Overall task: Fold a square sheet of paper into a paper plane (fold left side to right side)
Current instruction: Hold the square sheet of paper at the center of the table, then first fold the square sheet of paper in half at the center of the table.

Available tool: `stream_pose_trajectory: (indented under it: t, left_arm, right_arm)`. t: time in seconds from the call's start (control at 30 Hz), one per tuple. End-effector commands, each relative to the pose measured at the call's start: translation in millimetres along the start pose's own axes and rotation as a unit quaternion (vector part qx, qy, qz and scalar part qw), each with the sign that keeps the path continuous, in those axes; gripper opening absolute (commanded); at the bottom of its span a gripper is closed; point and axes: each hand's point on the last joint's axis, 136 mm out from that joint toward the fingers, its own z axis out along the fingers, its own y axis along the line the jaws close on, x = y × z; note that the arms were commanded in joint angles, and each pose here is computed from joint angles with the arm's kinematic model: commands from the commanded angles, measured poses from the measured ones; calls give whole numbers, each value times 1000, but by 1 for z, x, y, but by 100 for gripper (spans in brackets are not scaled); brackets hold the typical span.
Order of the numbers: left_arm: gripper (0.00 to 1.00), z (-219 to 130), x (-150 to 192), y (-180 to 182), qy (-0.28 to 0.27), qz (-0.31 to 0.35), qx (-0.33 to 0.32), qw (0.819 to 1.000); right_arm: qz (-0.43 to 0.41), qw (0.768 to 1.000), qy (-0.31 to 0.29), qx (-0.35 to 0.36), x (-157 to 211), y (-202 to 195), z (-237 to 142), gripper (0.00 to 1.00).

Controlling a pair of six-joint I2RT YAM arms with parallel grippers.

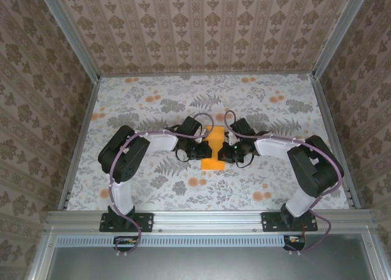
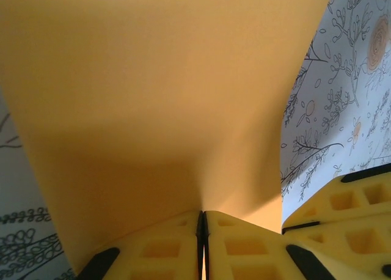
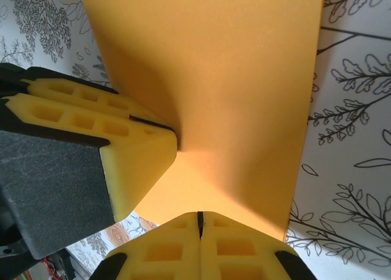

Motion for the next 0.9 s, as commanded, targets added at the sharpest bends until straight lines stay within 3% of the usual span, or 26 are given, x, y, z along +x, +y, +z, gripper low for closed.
stream_pose_trajectory:
  t: [0.0, 0.3, 0.43, 0.63, 0.87]
  left_arm:
    - [11, 3, 7, 10, -2, -20, -23, 1000]
    - [11, -1, 0, 0, -17, -26, -5, 1000]
    - [17, -12, -10, -17, -35, -14, 16, 999]
    - [19, -19, -27, -28, -52, 2, 34, 998]
    - [20, -9, -39, -7, -55, -13, 30, 998]
  right_arm:
    - [17, 1000, 12, 7, 3, -6, 8, 2]
    - [31, 994, 46, 91, 16, -41, 13, 1]
    - [24, 991, 49, 124, 15, -52, 11, 1]
    - [15, 991, 56, 123, 12, -50, 15, 0]
    - [11, 990, 61, 130, 11, -52, 16, 0]
